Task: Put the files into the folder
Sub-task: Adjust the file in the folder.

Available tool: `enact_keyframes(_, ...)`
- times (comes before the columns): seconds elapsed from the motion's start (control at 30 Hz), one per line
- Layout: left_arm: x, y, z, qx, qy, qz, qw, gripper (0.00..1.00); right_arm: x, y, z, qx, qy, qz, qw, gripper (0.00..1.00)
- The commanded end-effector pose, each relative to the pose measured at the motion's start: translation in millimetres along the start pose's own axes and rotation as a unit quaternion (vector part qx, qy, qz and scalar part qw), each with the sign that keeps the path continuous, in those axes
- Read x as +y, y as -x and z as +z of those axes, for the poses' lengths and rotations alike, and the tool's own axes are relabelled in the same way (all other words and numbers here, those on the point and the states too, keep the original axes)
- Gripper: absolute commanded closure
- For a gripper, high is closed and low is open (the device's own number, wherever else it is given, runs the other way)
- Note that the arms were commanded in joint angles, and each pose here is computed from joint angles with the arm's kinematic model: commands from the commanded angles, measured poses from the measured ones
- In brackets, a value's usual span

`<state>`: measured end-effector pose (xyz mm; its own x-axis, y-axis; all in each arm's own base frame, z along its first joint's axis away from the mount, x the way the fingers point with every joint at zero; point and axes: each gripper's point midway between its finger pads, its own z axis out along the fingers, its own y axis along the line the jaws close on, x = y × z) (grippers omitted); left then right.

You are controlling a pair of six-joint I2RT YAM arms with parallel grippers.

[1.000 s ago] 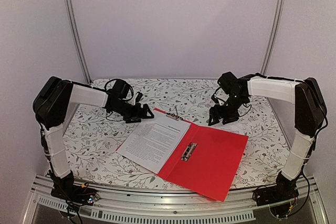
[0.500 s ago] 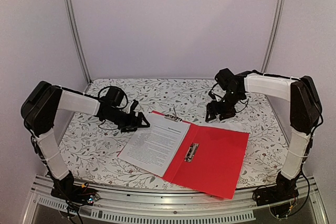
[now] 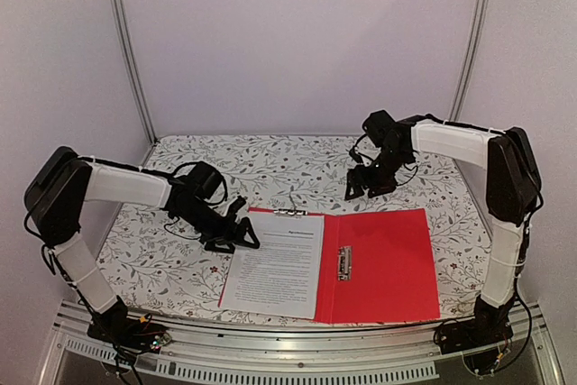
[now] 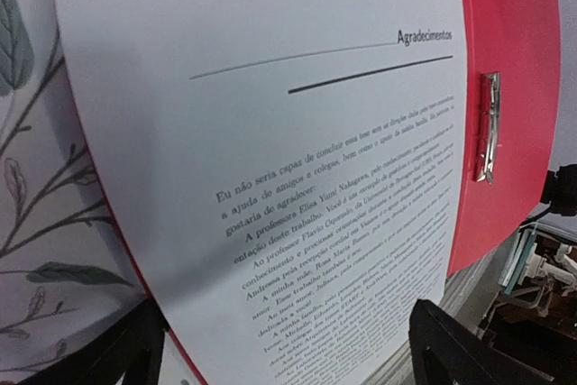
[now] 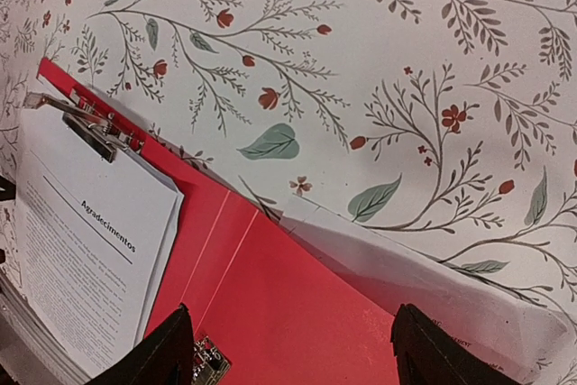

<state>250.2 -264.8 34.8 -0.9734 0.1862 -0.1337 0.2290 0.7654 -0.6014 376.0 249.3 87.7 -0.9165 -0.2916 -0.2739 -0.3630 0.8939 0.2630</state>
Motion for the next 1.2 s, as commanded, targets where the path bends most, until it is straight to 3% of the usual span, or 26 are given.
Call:
enact_keyframes(0.0,-11,-21,-9,0.026,0.009,0.009,1.0,0.05,3,8,8,0.003,0.012,-0.014,1.0,0.24)
enact_keyframes(0.23,5,24,-45,-0.097,0.118,0.041,0.987,0.03,12,13,14,-0.009,0.043,-0.017,0.999,0.24)
enact_keyframes(0.3,5,38,-41,-0.109,0.124,0.054,0.985,0.02,14,13,14,-0.011,0.049,-0.016,0.999,0.24)
enact_keyframes(0.73,-34,88,5,-0.102,0.026,0.089,0.99,0.02,21,13,8,-0.028,0.068,-0.01,0.997,0.24)
enact_keyframes(1.17,-47,86,36,-0.057,-0.001,0.1,0.993,0.03,23,10,13,-0.027,0.075,-0.002,0.997,0.24)
